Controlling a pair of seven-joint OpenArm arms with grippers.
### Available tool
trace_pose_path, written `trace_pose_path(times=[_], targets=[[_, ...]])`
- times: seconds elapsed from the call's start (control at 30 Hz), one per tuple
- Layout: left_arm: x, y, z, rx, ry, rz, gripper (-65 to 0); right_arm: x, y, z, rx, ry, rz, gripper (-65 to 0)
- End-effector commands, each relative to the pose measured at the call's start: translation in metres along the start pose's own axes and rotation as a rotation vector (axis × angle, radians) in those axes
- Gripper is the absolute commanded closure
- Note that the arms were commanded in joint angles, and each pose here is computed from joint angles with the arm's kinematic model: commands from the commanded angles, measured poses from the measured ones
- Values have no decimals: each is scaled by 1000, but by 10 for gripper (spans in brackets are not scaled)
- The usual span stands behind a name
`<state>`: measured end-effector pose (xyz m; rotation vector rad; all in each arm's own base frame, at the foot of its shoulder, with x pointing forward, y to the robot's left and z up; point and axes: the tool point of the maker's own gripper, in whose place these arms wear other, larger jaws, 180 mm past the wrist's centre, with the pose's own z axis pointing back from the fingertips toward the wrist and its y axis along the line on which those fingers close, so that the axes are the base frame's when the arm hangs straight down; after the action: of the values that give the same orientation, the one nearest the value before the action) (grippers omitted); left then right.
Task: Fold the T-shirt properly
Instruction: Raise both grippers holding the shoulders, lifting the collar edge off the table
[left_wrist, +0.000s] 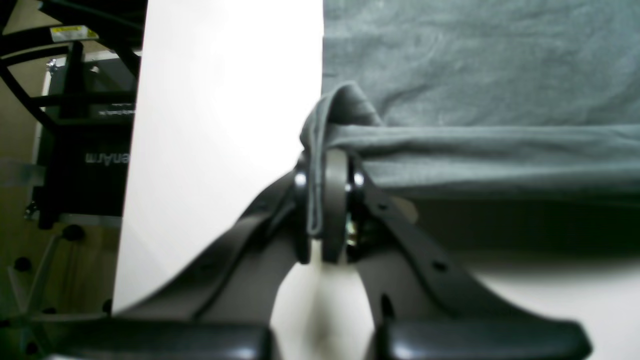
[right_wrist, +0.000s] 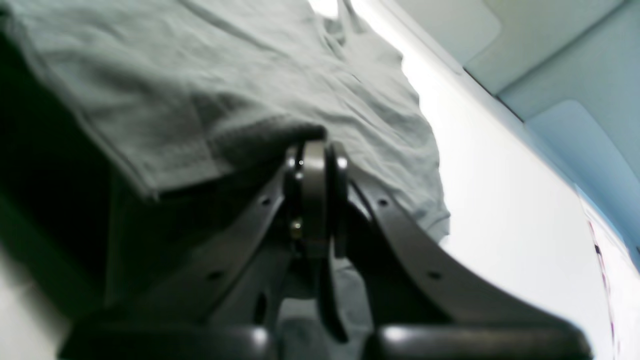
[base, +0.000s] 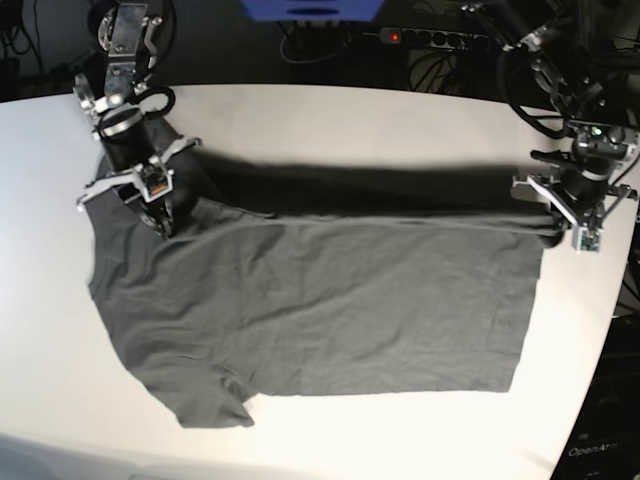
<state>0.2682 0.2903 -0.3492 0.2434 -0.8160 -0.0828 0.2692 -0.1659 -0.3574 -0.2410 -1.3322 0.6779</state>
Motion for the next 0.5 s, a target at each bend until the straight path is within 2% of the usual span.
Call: trace_pose_path(times=[0.0, 0.33, 0.47], targets=[[15, 6, 3, 16, -53, -4, -27, 9, -11, -2, -29, -36, 13, -4], [26, 9, 2, 22, -78, -2, -27, 17, -29, -19, -60, -37, 46, -4], [33, 9, 1, 23, -93, 1, -27, 11, -33, -21, -66, -2, 50, -4]])
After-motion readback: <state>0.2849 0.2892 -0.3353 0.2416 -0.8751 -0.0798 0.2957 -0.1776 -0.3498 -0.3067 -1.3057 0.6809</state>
